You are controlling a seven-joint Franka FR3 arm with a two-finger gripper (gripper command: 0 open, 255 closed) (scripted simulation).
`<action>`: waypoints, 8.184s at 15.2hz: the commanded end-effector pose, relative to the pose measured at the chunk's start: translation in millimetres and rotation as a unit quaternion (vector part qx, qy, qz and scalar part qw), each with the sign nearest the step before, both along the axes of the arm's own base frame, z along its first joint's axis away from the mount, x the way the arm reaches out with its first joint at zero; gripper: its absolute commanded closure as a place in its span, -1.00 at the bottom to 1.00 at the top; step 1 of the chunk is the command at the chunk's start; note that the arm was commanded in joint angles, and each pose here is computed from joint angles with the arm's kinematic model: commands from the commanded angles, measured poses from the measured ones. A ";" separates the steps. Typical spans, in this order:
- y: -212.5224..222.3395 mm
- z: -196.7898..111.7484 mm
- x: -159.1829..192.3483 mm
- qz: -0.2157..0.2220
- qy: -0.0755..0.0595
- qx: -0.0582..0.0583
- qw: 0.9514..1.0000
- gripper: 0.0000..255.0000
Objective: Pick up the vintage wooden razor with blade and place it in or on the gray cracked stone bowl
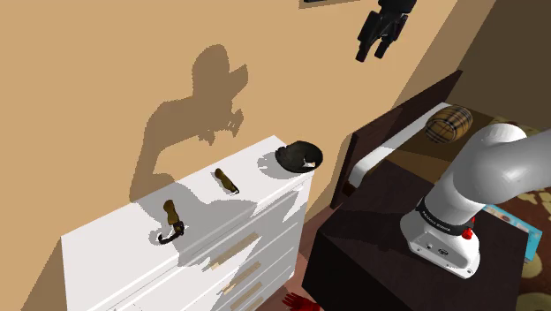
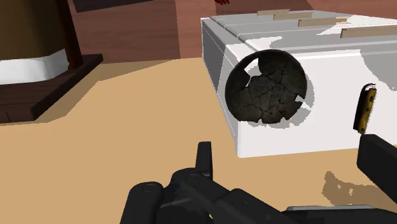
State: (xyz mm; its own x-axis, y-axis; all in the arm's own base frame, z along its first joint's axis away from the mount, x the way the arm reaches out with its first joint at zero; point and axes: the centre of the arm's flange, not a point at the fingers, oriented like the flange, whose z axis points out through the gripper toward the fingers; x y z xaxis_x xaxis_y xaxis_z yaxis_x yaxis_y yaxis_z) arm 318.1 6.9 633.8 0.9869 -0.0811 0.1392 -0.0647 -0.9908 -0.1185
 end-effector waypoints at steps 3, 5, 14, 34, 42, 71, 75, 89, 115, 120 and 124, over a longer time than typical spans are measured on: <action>25.5 -10.6 10.3 -0.005 0.004 -0.011 1.000 -1.00; 50.7 -21.9 20.9 -0.011 0.008 -0.021 1.000 -1.00; 159.3 -79.9 70.4 -0.035 0.025 -0.069 0.997 -1.00; 368.5 -249.6 189.3 -0.087 0.062 -0.174 0.979 -1.00; 437.5 -331.5 238.7 -0.108 0.077 -0.215 0.968 -1.00; 436.5 -376.0 247.2 -0.112 0.080 -0.223 0.965 1.00; 436.5 -354.9 247.3 -0.112 0.080 -0.223 0.965 1.00; 436.5 -281.0 247.3 -0.112 0.080 -0.223 0.965 1.00; 184.0 -258.9 140.3 -0.112 0.080 -0.223 0.965 1.00; 184.0 -285.3 140.3 -0.112 0.080 -0.223 0.965 1.00; 184.0 -306.4 140.3 -0.112 0.080 -0.223 0.965 1.00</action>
State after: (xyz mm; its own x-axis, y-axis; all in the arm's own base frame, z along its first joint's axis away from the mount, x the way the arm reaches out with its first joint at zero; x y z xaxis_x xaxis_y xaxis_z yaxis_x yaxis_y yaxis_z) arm 459.9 190.7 333.1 0.9632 -0.2629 0.0568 -0.2660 -0.8997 0.3462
